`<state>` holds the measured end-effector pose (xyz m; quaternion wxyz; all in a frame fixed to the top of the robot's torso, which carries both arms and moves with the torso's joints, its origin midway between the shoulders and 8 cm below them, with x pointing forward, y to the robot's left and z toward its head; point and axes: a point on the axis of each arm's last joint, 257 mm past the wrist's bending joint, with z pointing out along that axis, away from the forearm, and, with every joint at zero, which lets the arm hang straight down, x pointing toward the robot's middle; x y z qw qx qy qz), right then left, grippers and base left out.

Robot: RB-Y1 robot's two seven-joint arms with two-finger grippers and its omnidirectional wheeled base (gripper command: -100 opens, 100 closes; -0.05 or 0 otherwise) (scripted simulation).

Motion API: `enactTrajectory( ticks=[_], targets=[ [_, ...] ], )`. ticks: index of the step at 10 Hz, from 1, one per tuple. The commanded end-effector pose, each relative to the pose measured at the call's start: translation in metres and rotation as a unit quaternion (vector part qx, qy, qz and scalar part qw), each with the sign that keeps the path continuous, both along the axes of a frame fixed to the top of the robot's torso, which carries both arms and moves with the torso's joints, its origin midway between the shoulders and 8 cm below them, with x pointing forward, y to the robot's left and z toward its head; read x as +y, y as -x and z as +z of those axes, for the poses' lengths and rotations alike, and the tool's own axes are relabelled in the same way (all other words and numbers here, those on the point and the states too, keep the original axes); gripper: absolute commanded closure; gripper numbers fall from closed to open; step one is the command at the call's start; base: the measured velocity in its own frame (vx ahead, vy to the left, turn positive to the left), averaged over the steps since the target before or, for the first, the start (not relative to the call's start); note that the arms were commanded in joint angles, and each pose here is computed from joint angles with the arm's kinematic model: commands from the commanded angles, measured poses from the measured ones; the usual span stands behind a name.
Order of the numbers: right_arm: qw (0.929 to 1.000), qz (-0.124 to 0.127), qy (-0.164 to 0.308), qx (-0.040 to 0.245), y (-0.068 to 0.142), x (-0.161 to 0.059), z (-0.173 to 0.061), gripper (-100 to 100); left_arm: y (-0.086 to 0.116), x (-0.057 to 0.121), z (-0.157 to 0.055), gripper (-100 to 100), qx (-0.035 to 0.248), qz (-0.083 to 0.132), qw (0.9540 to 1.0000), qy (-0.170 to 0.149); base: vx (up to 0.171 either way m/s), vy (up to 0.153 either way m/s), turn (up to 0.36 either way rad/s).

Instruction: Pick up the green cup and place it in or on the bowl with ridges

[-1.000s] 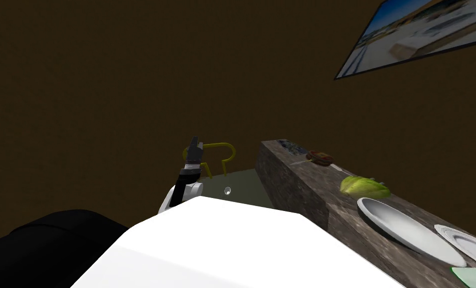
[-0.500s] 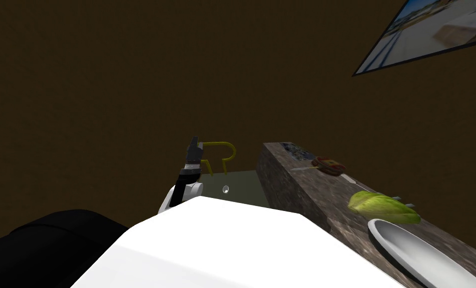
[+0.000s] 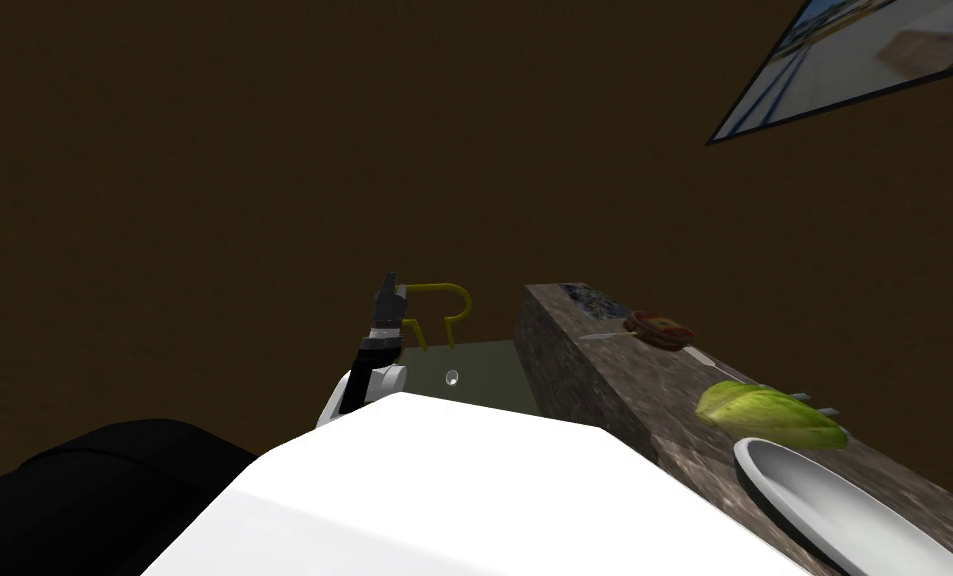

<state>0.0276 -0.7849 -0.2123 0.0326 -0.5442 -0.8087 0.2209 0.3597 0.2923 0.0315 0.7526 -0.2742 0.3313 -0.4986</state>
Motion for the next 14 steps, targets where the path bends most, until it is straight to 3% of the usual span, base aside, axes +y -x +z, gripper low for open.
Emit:
enactTrajectory(
  ticks=[1,4,5,6,7,8,14],
  targets=[
    [1.0,0.0,0.0,0.0,0.0,0.0,0.0,100,0.0,0.0,0.0,0,0.0,0.0,1.0,0.0,0.0,-0.001,0.012],
    [1.0,0.005,0.0,0.002,-0.001,0.0,0.001,100,0.0,0.0,0.0,0,0.0,0.0,1.0,0.0,-0.001,0.0,0.006],
    [1.0,0.005,0.001,0.002,-0.001,-0.001,0.001,0,0.0,0.0,0.0,0,0.0,0.0,1.0,0.0,0.0,0.0,0.0],
    [1.0,0.005,0.001,0.002,-0.001,-0.001,0.001,100,0.0,0.0,0.0,0,0.0,0.0,1.0,0.0,0.0,0.0,0.0],
    [1.0,0.005,0.001,0.002,-0.001,-0.001,0.001,0,0.0,0.0,0.0,0,0.0,0.0,1.0,0.0,0.0,0.0,0.0],
    [0.9997,0.015,0.019,0.008,-0.012,-0.01,0.025,100,0.0,0.0,0.0,0,0.0,0.0,1.0,0.0,-0.008,0.012,-0.002],
    [0.9977,0.041,0.048,0.025,-0.048,-0.016,0.089,100,0.0,0.0,0.0,0,0.0,0.0,1.0,0.0,-0.009,0.026,0.003]
  ],
)
